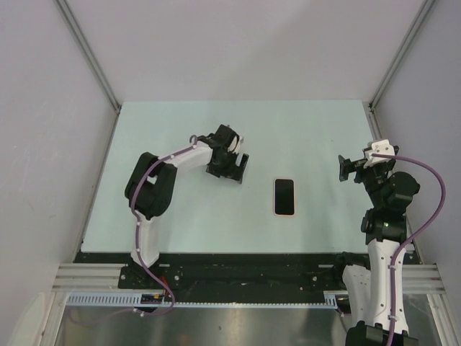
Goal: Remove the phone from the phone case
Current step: Move the phone to the center of the board.
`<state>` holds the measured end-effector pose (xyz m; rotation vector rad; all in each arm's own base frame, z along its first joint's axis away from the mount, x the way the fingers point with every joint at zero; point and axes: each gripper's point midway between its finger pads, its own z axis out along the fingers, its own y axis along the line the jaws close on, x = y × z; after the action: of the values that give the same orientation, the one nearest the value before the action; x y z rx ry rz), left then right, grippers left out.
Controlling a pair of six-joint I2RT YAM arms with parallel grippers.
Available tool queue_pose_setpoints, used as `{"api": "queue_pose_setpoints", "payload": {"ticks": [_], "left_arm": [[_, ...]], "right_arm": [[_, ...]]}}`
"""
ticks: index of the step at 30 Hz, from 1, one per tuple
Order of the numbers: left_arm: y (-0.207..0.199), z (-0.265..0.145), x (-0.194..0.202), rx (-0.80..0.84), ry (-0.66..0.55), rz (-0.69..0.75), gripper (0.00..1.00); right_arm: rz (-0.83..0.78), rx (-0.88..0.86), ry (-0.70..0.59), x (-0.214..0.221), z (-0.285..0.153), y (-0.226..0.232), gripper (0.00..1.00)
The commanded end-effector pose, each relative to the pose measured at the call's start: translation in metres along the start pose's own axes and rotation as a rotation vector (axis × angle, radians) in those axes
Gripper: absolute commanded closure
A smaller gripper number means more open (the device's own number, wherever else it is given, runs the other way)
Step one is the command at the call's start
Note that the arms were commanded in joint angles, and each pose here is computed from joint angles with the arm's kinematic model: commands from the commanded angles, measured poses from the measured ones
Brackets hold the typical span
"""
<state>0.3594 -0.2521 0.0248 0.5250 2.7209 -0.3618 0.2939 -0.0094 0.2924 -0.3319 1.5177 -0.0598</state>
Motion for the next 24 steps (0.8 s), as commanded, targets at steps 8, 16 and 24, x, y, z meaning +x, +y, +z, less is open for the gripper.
{"api": "queue_pose_setpoints", "payload": {"ticks": [8,16,24], "left_arm": [[-0.041,0.008,-0.045,0.112,-0.066,0.072,0.0],[-0.062,-0.034,-0.063,0.215,-0.151,0.169,0.0],[-0.02,-0.071,-0.083,0.175,-0.239,0.121,0.0]], "right_arm": [[-0.021,0.014,-0.019,-0.006,-0.002,-0.004,0.0],[-0.023,0.006,-0.018,-0.006,-0.002,-0.003,0.0],[-0.033,-0.039,-0.012,-0.003,-0.001,0.005,0.0]]}}
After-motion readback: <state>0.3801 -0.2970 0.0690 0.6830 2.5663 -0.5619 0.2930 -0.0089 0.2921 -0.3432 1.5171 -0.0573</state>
